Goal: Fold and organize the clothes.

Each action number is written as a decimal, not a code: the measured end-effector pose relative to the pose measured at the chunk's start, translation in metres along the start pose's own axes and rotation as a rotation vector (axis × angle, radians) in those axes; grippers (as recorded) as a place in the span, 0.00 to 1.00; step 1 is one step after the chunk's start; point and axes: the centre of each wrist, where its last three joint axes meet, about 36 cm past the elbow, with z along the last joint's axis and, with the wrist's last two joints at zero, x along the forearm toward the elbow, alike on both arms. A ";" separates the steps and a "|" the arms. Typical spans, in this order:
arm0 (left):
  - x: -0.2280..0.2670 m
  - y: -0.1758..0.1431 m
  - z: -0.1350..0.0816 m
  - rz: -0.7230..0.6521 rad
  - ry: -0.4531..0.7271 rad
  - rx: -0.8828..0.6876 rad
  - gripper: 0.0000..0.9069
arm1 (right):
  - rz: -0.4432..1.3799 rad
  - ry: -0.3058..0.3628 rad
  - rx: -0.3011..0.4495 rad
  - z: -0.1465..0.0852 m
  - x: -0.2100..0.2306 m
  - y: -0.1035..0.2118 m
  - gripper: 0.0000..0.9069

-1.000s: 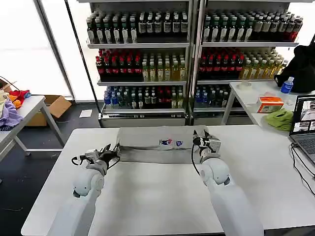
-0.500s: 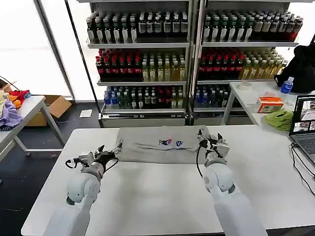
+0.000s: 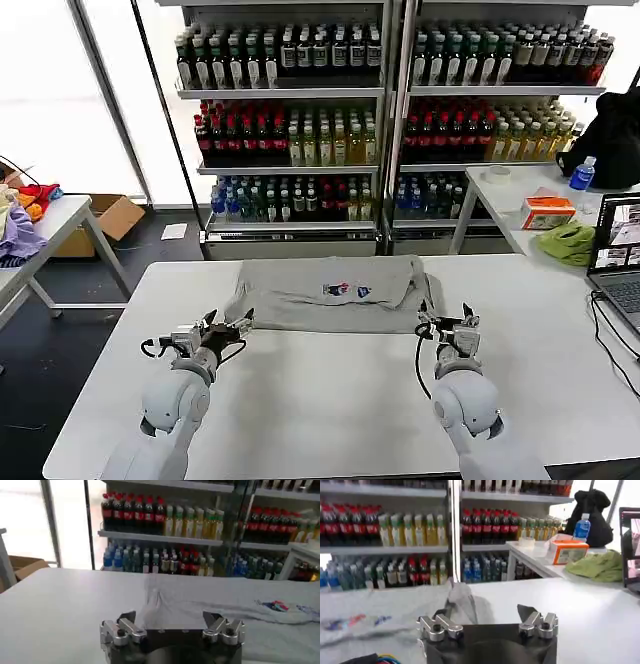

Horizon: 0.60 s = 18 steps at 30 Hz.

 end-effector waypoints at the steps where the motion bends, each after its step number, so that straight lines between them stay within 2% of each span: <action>1: -0.001 0.000 0.000 -0.001 0.001 -0.008 1.00 | 0.001 0.008 0.010 0.002 0.000 -0.001 1.00; 7: -0.007 0.001 -0.001 -0.002 0.011 -0.042 1.00 | 0.010 0.042 0.039 0.008 -0.003 -0.006 1.00; 18: -0.021 0.011 -0.004 -0.023 0.028 -0.074 1.00 | 0.009 0.077 0.043 0.011 -0.015 -0.005 1.00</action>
